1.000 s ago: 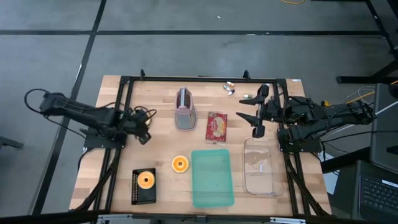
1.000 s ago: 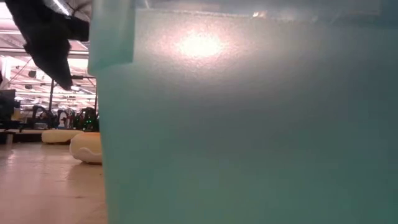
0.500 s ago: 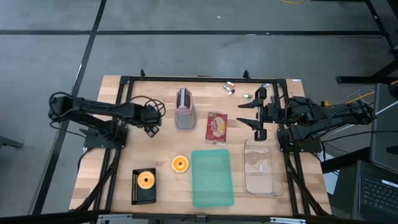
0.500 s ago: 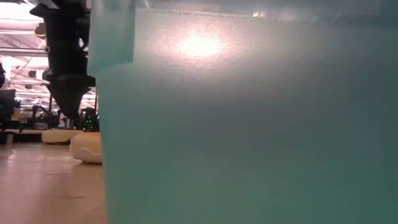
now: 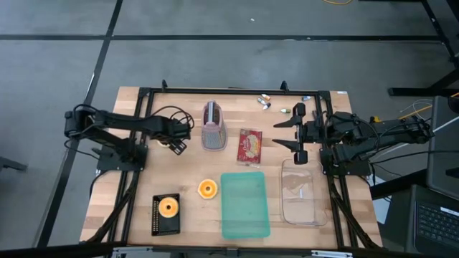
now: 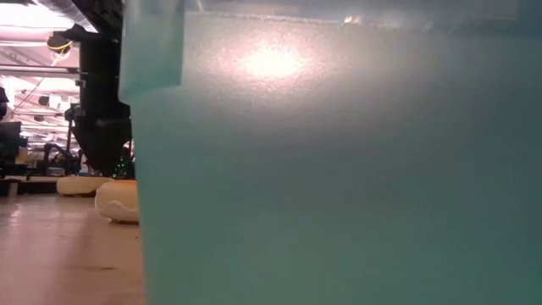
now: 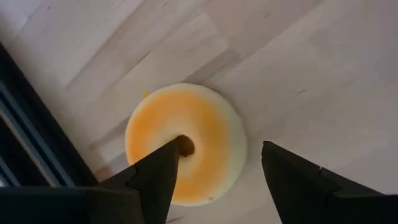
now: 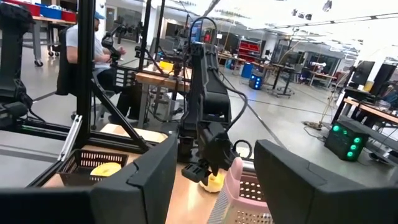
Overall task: Pick & Place Food Item
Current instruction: Put the top yellow donut into the black bin
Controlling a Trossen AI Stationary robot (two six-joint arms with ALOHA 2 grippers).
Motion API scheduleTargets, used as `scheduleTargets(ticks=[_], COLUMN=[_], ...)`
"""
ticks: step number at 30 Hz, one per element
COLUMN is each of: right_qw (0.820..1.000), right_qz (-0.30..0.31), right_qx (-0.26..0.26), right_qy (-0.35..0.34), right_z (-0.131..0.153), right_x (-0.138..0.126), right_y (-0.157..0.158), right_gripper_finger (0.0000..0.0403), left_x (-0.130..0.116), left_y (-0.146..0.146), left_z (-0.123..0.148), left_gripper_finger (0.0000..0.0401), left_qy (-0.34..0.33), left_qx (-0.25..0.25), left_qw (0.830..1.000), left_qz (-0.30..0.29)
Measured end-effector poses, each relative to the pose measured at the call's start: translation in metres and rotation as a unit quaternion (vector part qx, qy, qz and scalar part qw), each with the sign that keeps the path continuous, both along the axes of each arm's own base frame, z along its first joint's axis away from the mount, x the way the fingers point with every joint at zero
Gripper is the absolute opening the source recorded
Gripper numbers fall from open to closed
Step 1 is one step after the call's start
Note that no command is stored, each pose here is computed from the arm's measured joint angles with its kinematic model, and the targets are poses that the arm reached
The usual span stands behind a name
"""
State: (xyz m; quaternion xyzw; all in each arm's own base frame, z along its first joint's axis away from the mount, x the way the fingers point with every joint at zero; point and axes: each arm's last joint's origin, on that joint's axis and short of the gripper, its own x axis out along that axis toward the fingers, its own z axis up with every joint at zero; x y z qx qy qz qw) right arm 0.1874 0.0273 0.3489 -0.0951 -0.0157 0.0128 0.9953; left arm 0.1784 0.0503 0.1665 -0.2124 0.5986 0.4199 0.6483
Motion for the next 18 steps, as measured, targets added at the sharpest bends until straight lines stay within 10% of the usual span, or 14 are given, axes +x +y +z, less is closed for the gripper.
scheduleTargets(ticks=[18], right_qw=[1.000], right_qz=[0.013], right_qx=[0.004], right_qy=[0.000], right_z=[0.000], right_x=[0.000], right_y=[0.001], right_gripper_finger=[0.0212], left_x=[0.015], left_y=[0.013], left_z=[-0.032], left_gripper_finger=[0.0209], left_qy=[0.029], left_qx=[-0.066], left_qw=[0.997], left_qz=[0.016])
